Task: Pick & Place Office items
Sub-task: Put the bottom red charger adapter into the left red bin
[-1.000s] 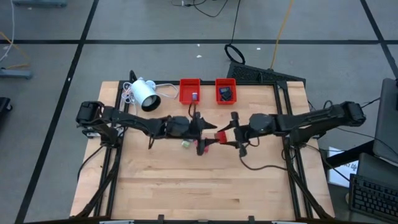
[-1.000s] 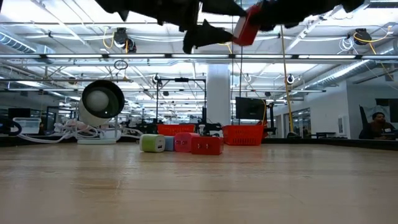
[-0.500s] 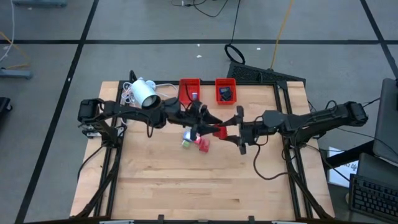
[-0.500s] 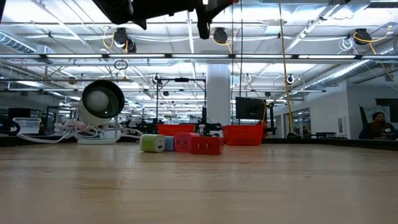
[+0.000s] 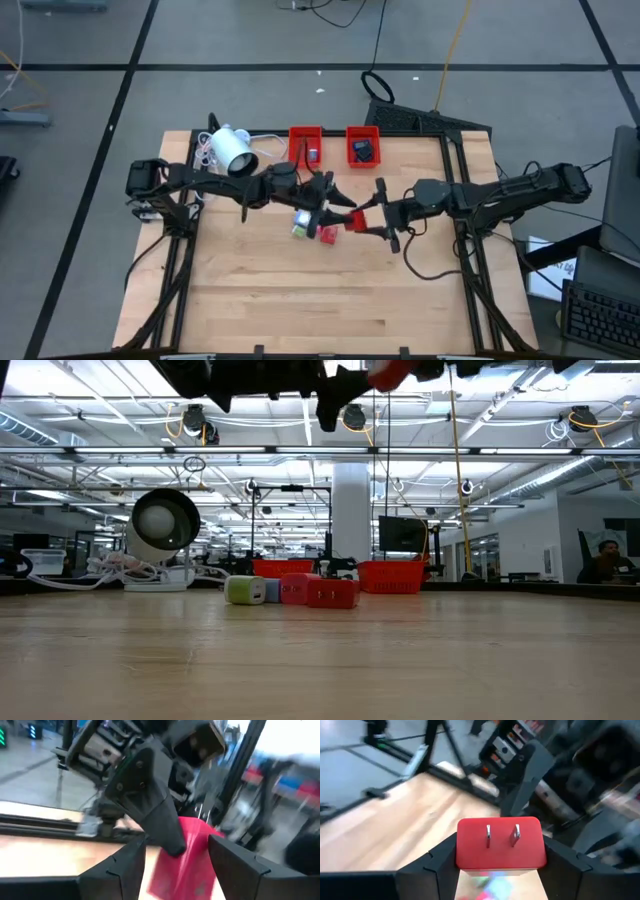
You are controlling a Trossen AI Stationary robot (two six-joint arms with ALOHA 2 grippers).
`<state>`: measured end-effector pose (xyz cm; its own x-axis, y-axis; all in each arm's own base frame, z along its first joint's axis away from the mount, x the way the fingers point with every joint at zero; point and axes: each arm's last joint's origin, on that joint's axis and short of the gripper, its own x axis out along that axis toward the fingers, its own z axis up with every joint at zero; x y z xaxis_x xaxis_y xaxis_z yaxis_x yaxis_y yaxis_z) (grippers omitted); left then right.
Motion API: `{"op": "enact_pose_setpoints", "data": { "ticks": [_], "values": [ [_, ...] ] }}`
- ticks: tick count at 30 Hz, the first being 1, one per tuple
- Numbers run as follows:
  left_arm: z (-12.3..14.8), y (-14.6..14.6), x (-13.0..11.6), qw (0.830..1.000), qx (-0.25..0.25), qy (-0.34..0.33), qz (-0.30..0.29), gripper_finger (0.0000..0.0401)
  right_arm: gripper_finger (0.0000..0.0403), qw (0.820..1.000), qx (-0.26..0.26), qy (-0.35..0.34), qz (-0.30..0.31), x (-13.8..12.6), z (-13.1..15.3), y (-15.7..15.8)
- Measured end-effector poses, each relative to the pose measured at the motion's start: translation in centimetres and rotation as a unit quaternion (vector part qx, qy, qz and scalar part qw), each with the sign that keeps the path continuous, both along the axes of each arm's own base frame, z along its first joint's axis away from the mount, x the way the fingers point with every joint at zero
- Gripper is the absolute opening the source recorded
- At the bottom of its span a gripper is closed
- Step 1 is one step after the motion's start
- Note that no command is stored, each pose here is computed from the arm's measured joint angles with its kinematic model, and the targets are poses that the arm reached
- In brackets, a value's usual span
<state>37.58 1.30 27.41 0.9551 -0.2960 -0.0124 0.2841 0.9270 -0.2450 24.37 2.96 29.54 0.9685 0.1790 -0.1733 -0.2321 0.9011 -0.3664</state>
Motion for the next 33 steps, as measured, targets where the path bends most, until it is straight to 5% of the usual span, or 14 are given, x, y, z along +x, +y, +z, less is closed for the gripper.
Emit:
{"op": "enact_pose_setpoints", "data": {
  "ticks": [7, 15, 26, 33],
  "values": [
    [-1.6, -1.9, 0.0, 0.977, 0.194, 0.045, 0.071, 0.0213, 0.0206, 0.990, 0.097, 0.100, 0.007, 1.0, -2.4, -0.5],
    [-2.6, -4.7, -0.4, 0.929, 0.358, 0.067, 0.064, 0.0213, 0.0206, 0.981, 0.135, 0.141, -0.011, 2.7, -4.5, -1.5],
    [-2.5, -4.6, -0.8, 0.858, 0.421, 0.133, 0.264, 0.0214, 0.0206, 0.968, 0.073, 0.068, -0.232, 3.1, -4.0, -3.0],
    [-1.7, -3.7, -0.8, 0.817, 0.443, 0.137, 0.343, 0.0213, 0.0206, 0.949, 0.099, -0.031, -0.296, 3.4, -2.4, -3.5]
  ]
}}
